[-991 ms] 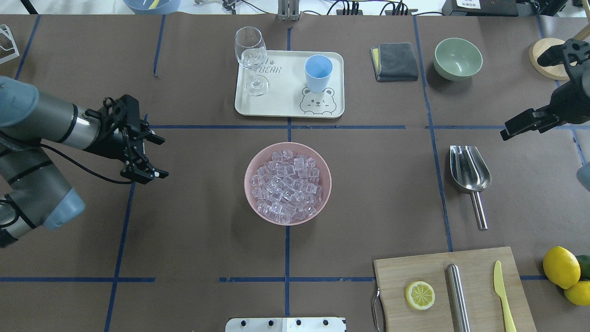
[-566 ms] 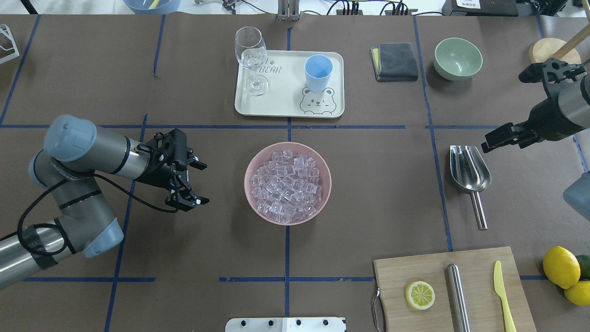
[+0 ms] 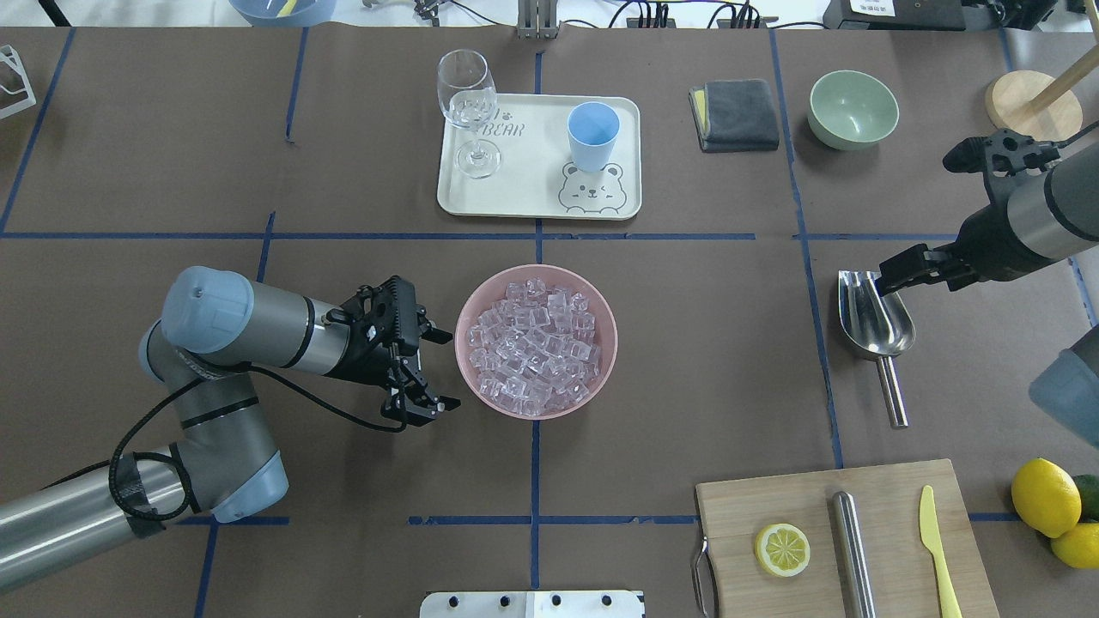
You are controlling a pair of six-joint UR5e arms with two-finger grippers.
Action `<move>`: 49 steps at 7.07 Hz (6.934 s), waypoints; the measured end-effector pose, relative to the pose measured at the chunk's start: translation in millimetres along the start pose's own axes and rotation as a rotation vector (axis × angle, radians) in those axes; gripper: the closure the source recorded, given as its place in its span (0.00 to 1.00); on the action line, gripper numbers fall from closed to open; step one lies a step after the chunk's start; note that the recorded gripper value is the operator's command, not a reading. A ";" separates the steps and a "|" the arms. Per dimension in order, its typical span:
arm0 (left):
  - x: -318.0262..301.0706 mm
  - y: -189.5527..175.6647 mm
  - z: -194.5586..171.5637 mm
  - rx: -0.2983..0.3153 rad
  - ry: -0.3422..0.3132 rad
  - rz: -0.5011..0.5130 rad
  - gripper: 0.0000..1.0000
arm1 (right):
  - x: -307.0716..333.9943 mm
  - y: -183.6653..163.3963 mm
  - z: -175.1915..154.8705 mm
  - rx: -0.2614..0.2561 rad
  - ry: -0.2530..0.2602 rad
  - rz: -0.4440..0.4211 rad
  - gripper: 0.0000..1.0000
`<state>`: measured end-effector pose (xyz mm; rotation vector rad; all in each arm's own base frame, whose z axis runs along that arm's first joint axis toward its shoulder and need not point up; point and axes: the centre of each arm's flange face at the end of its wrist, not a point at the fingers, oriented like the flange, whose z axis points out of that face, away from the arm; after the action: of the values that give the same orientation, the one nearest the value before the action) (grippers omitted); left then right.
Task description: Put ice in cup with scoop
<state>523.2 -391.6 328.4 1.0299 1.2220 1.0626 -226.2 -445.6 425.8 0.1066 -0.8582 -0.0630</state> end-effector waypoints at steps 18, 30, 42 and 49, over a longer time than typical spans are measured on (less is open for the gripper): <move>3.2 -7.1 10.4 0.016 -0.019 0.003 0.01 | -19.6 101.7 111.7 -0.136 0.182 0.024 1.00; 1.1 -6.9 8.7 0.024 -0.034 0.005 0.01 | -171.2 54.4 -31.1 -0.111 0.117 -0.916 1.00; 0.1 -4.6 8.0 0.026 -0.036 0.003 0.01 | -399.8 49.9 -7.1 -0.633 0.549 -0.887 1.00; 0.1 -4.6 7.3 0.032 -0.036 0.002 0.01 | -439.8 32.3 30.9 -0.701 0.642 -0.887 1.00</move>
<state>530.7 -392.6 324.4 1.0708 1.2124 1.0254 -536.2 -372.4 119.1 -0.1562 -0.0595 -1.0939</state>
